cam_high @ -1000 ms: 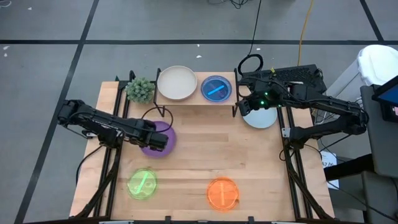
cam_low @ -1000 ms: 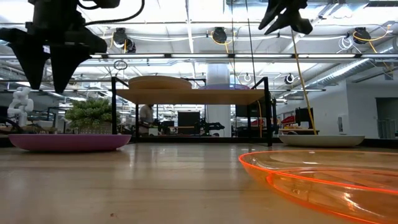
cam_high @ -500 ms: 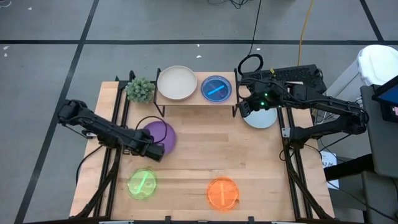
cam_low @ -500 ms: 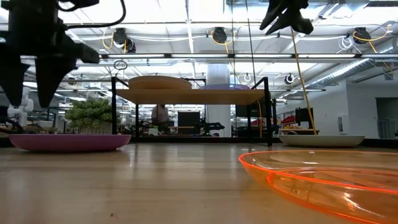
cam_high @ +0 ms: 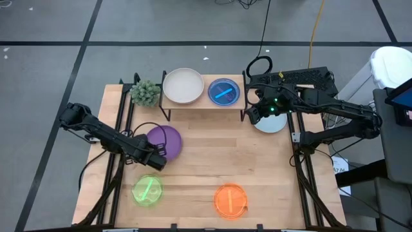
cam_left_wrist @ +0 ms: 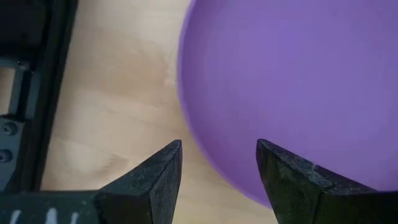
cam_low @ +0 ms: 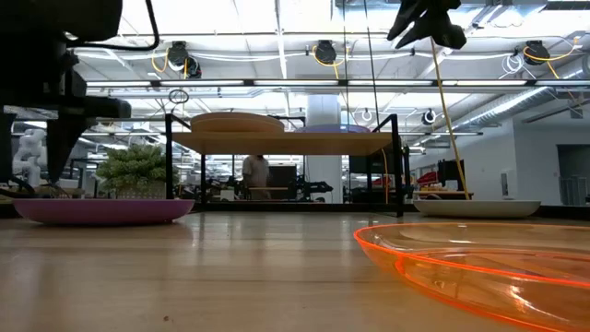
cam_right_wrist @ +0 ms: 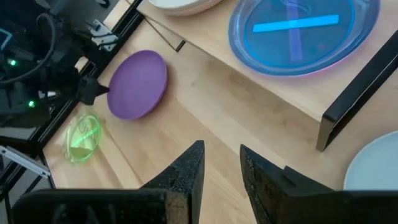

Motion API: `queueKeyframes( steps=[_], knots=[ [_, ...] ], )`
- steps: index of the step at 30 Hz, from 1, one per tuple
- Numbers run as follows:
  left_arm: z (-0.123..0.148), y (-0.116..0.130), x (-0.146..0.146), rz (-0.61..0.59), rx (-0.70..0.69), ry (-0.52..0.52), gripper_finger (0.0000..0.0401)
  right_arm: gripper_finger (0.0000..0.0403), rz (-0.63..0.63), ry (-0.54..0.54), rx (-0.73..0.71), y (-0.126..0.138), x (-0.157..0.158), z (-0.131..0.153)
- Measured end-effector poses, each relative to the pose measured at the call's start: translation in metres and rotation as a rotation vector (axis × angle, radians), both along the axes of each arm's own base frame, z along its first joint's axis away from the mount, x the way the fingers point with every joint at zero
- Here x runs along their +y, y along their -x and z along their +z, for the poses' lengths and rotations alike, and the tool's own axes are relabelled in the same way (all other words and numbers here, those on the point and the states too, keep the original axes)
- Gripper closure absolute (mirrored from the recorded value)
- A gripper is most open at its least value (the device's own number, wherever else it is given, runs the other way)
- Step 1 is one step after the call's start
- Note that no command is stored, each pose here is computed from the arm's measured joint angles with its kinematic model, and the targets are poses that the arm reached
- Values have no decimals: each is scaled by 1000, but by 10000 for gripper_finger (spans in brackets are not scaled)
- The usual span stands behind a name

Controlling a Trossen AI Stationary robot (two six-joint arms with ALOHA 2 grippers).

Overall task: Place and stack plates onto a shelf
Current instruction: Stack the purple plate on top of the gray plate on the shelf

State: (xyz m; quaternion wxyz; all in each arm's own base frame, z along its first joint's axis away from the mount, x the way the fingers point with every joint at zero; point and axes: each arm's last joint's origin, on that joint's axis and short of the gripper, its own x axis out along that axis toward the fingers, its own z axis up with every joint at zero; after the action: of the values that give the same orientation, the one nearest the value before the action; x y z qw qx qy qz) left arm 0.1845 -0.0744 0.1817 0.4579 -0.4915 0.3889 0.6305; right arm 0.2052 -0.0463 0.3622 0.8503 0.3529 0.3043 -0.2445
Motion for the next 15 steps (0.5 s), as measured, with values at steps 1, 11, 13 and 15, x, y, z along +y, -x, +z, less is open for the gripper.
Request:
queueKeyframes(
  steps=[1,11,13,15],
  knots=[
    [-2,1,0,2,3,5,192,314,4,-1,4,0,1,0],
    [-23,4,3,3,-43,18,192,314,32,-4,23,0,7,-2],
    [-30,5,5,6,-59,23,192,314,31,-5,27,0,7,-2],
    [-36,8,6,7,-68,22,192,314,31,-5,28,0,7,-2]
  ],
)
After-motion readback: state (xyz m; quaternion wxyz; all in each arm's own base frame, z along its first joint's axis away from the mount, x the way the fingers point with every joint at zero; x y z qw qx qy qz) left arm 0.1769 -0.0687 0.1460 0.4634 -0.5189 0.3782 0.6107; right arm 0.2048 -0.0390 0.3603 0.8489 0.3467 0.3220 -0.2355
